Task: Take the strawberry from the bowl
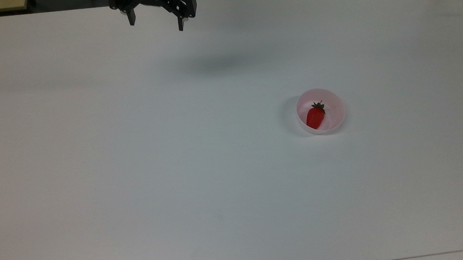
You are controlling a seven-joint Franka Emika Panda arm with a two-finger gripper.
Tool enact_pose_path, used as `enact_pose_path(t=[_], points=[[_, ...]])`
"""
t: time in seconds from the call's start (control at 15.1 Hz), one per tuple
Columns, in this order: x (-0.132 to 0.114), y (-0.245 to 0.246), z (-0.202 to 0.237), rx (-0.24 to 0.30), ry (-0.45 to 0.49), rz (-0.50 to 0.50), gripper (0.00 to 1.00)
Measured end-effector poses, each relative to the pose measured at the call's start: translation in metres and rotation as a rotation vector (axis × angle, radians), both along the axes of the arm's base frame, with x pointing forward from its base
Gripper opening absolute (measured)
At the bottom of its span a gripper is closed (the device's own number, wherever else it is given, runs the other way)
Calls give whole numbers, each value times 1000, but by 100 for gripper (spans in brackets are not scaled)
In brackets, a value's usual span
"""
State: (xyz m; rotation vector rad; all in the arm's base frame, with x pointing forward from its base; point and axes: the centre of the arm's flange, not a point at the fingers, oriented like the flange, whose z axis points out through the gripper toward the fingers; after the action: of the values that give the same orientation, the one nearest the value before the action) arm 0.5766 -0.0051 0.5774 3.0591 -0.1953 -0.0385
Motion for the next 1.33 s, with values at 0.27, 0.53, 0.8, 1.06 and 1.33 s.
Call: enact_pose_path(t=[0.27,0.53,0.8,1.06,1.33], points=[[0,0,0,0,0,0,100],[0,0,0,0,1,0,100],[0,0,-2,0,3,1,100],[2,0,-7,2,11,1,100],[12,25,-20,15,1,26,100]])
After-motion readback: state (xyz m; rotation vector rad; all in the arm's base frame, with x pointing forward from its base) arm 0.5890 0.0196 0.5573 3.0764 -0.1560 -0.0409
